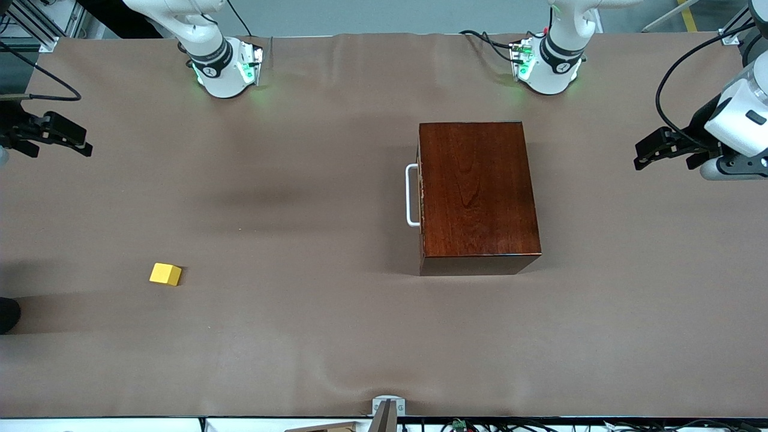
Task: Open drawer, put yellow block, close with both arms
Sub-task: 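Reach the left gripper to the drawer handle while the right gripper reaches the cube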
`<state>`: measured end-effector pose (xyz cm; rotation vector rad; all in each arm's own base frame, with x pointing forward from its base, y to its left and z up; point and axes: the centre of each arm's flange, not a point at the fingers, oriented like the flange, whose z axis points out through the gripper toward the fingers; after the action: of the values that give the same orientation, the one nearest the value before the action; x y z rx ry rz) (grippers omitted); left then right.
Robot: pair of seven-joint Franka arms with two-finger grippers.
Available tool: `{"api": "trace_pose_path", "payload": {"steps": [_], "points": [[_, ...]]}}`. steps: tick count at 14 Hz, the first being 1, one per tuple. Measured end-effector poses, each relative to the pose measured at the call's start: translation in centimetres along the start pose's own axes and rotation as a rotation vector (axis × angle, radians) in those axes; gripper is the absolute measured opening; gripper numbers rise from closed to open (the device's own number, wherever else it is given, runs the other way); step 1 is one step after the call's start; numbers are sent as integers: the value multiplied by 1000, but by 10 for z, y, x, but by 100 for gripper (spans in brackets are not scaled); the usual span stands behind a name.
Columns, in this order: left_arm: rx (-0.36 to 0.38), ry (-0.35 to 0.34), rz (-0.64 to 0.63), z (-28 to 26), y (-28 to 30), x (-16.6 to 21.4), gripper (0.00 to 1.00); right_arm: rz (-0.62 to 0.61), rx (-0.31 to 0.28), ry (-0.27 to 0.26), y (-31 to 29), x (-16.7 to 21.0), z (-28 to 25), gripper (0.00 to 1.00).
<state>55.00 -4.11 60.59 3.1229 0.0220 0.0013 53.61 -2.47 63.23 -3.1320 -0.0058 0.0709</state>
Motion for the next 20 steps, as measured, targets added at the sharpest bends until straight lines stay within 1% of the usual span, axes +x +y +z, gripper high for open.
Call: {"api": "trace_pose_path", "payload": {"steps": [8, 10, 12, 13, 15, 17, 18, 20], "points": [[-4, 19, 0, -9, 0, -1, 100, 0, 0, 0, 0, 0, 0, 100], [-36, 39, 30, -20, 22, -2, 100, 0, 0, 1, 0, 0, 0, 100], [-61, 58, 90, -31, 71, -9, 100, 0, 0, 0, 0, 0, 1, 100], [-67, 62, 99, -34, 104, -16, 100, 0, 0, -1, 0, 1, 1, 100], [-88, 41, 45, -35, 182, -34, 100, 2, 0, -4, 1, 3, 4, 100], [-114, -5, -12, -28, 257, -52, 100, 8, 0, -7, 4, 8, 14, 100], [-114, -21, -26, -21, 288, -60, 100, 15, 1, -10, 9, 13, 25, 100], [-69, -22, -24, -2, 343, -76, 100, 32, 1, -16, 20, 27, 58, 100]]}}
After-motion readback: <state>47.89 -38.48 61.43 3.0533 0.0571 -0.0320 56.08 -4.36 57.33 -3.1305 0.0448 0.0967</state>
